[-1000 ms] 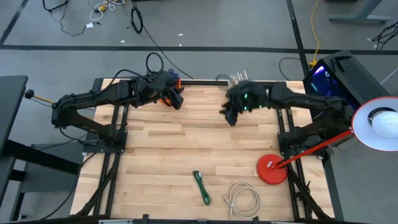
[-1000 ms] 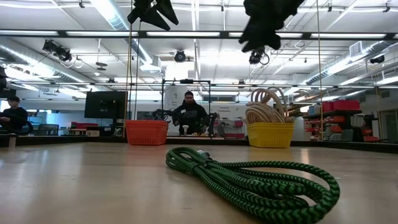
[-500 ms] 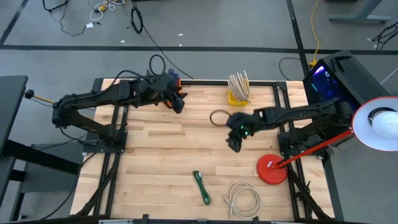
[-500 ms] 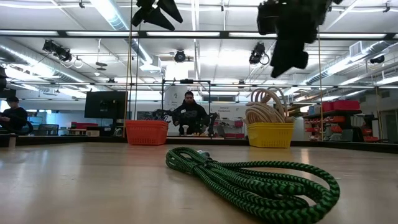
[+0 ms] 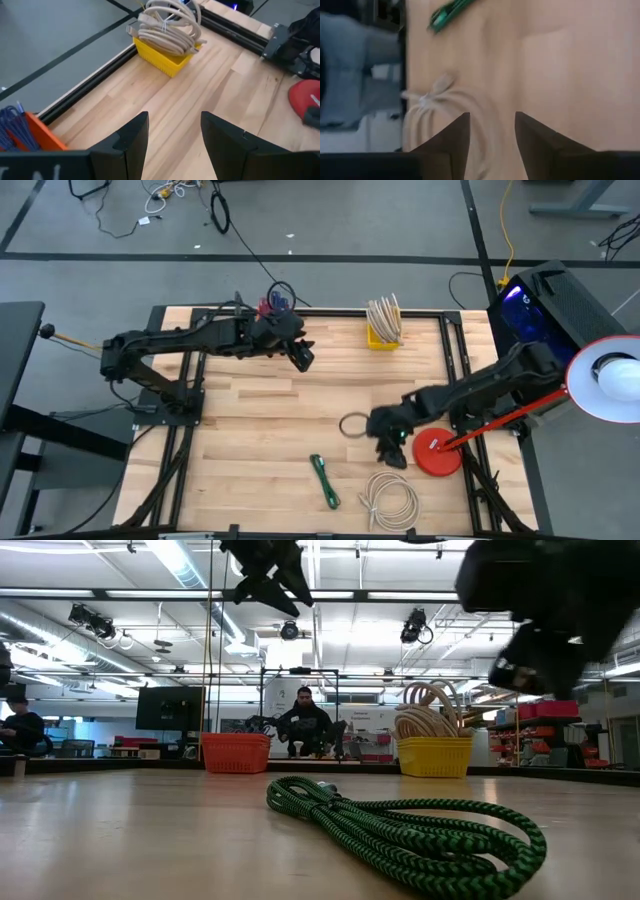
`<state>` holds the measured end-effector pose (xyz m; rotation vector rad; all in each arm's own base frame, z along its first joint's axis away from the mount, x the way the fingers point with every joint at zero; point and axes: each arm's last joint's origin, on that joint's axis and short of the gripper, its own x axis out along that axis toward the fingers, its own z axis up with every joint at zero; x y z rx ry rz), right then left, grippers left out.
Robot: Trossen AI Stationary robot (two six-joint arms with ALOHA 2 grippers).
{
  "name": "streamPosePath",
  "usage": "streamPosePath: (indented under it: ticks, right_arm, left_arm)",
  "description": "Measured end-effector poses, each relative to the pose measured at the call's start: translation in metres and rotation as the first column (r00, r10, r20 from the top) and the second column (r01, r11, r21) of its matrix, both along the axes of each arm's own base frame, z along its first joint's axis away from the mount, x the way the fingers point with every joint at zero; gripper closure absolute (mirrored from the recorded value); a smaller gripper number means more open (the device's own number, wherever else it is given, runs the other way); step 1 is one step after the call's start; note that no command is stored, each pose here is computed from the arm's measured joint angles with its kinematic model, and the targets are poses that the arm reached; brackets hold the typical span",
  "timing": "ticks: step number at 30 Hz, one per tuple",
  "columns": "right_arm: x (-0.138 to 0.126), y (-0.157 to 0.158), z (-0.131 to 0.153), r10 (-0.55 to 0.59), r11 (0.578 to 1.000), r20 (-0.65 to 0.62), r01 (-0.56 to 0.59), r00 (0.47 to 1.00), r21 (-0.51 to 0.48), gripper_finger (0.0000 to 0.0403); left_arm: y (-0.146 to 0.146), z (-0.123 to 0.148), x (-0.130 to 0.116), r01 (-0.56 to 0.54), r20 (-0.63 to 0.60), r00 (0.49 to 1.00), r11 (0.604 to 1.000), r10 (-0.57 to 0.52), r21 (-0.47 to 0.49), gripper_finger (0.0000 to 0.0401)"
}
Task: Pick & Place USB Port
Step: Put the brown HDMI cable into the yellow bin
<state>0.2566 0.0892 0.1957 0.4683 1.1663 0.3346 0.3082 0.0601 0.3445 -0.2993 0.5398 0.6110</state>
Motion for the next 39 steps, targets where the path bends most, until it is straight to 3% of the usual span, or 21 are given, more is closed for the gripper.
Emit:
streamPosePath:
  ticks: [7,11,15,20,26,33,39]
  right_arm:
    - [0.002,0.041,-0.021,-0.007,0.997,-0.091,0.014,0.996,0.076,0.0265]
    - [0.001,0.066,-0.028,-0.024,0.990,-0.132,0.042,0.991,0.136,0.0270]
    - [-0.007,0.084,-0.040,-0.017,0.991,-0.215,0.044,0.977,0.125,0.0270]
    - [-0.013,0.086,-0.047,-0.042,0.993,-0.286,0.072,0.957,0.094,0.0270]
    - [-0.008,0.082,-0.045,-0.066,0.992,-0.253,0.092,0.965,0.091,0.0270]
    - [-0.017,0.072,-0.051,-0.103,0.995,-0.341,0.096,0.934,-0.036,0.0270]
    - [-0.009,0.070,-0.048,-0.109,0.993,-0.285,0.116,0.952,0.010,0.0257]
  left_arm:
    - [0.003,0.003,-0.001,0.035,-0.020,0.999,0.998,-0.034,0.061,0.0215]
    - [0.005,0.002,-0.001,0.076,-0.013,0.997,0.997,-0.076,0.028,0.0215]
    - [0.004,0.003,0.000,0.100,-0.006,0.995,0.995,-0.100,0.018,0.0215]
    - [0.004,0.004,0.000,0.101,0.008,0.995,0.995,-0.101,0.021,0.0215]
    - [0.003,0.007,0.003,0.117,0.052,0.992,0.993,-0.118,0.014,0.0215]
    - [0.002,0.007,0.003,0.122,0.059,0.991,0.992,-0.123,0.012,0.0215]
    - [0.002,0.007,0.004,0.121,0.064,0.991,0.993,-0.121,0.009,0.0215]
